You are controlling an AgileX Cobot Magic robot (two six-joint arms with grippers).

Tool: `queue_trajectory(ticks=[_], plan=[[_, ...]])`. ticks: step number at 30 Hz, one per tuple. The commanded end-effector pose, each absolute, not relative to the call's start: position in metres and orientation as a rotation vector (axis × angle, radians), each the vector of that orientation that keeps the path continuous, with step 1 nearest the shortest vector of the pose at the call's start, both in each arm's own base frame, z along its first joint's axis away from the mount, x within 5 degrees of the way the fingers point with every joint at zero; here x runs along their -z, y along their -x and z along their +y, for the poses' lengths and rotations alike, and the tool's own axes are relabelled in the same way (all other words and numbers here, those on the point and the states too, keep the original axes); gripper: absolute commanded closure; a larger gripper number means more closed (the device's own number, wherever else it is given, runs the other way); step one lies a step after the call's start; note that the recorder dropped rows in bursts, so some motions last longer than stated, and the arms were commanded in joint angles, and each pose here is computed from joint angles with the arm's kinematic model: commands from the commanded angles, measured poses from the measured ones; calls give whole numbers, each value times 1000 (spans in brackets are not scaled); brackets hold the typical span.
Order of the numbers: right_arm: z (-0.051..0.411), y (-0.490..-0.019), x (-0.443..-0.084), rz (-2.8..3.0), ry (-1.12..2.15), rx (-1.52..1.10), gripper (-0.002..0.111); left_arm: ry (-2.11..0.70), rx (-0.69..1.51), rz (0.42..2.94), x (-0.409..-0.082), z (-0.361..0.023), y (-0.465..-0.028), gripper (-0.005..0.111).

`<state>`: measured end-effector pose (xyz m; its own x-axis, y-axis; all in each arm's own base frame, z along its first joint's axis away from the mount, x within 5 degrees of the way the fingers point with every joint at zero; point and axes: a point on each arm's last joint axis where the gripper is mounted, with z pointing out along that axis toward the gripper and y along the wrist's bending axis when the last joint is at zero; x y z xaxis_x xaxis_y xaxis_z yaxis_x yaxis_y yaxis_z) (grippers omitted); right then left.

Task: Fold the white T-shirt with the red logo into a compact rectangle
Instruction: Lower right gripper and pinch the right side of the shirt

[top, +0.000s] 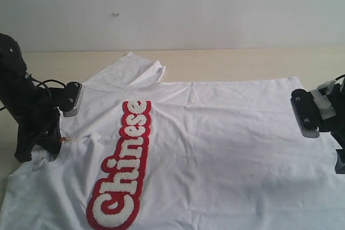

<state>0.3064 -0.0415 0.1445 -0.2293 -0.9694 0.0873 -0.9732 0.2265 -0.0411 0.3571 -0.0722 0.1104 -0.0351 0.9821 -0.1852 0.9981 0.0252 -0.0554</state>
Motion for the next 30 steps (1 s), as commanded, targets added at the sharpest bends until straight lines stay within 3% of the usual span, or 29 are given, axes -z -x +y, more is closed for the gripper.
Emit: queue_trajectory(ticks=[1,12,15,16,18,27,30], plan=[[-43,-311,-135,-2414,-1953,-137,23,-2141,291,2204,-106,-70,-352,106],[-51,-314,-115,-2441,-1890,-120,23,-2129,277,2200,-106,-70,-353,106],[-51,-314,-111,-2431,-1887,-104,28,-2127,278,2201,-106,-70,-353,106],[-51,-314,-108,-2427,-1884,-96,32,-2124,281,2202,-106,-70,-353,106],[-50,-313,-97,-2414,-1870,-59,54,-2124,281,2202,-106,-70,-353,106],[-50,-314,-95,-2490,-1782,-67,107,-2115,280,2211,-105,-70,-353,107],[-50,-315,-102,-2514,-1771,-88,108,-2112,283,2217,-105,-70,-353,107]])
